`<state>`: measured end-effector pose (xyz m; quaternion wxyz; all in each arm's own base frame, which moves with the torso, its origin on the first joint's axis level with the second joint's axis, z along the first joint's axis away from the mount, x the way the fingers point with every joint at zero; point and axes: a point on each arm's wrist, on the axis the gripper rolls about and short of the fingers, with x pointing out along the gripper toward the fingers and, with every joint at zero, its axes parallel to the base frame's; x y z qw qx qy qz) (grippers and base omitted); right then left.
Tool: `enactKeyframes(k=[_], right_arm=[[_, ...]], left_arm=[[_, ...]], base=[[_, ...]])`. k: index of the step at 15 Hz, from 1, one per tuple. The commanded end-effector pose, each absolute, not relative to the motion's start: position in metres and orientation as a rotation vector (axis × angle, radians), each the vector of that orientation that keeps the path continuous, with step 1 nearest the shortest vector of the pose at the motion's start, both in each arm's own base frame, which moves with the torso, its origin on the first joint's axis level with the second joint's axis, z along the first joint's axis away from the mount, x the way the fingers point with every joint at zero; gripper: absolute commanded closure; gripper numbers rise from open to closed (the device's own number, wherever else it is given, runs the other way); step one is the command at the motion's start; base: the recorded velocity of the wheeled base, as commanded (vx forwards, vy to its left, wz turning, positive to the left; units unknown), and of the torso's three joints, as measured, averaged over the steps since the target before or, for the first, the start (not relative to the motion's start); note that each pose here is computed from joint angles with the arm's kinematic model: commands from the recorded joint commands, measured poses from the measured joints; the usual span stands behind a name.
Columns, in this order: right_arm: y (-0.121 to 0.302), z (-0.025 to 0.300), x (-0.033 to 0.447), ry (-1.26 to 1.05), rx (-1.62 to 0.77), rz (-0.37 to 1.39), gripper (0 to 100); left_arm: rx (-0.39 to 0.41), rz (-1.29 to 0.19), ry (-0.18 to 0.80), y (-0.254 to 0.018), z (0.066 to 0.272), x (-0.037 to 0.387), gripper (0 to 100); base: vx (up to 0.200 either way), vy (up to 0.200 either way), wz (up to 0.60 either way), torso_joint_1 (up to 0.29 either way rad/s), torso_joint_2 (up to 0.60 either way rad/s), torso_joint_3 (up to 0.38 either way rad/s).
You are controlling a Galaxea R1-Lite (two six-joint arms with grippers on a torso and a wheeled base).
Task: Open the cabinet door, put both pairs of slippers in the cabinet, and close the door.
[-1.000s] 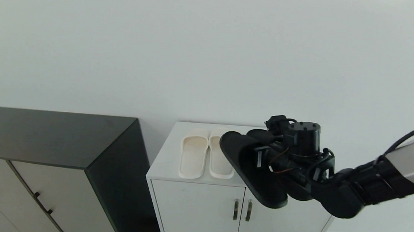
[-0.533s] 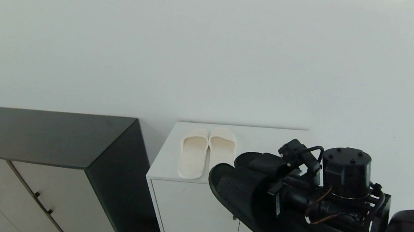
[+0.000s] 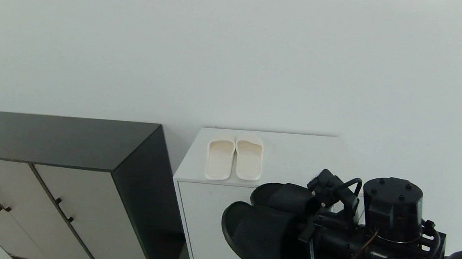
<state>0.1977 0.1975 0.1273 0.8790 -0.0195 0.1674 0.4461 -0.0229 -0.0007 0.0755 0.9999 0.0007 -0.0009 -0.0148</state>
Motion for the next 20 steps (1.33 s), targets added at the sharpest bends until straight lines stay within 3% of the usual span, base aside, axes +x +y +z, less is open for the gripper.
enactKeyframes(k=[1,7,12,20], right_arm=[[0.192,0.125,0.1907,0.367,-0.038,0.976,100],[0.1901,0.123,0.1889,0.362,-0.026,1.022,100],[0.1892,0.1202,0.188,0.375,-0.028,1.023,100],[0.1877,0.1166,0.1876,0.39,-0.033,1.017,100]], left_arm=[[0.002,-0.029,0.0,-0.0007,0.0755,-0.0228,100],[0.002,-0.029,-0.002,-0.0007,0.0756,-0.0228,100],[0.002,-0.029,-0.002,-0.0007,0.0756,-0.0228,100],[0.0,-0.029,-0.002,-0.0007,0.0756,-0.0228,100]], base=[[0.0,0.0,0.0,0.0,0.0,0.0],[0.0,0.0,0.0,0.0,0.0,0.0],[0.0,-0.2,0.0,0.0,0.0,0.003],[0.0,0.0,0.0,0.0,0.0,0.0]])
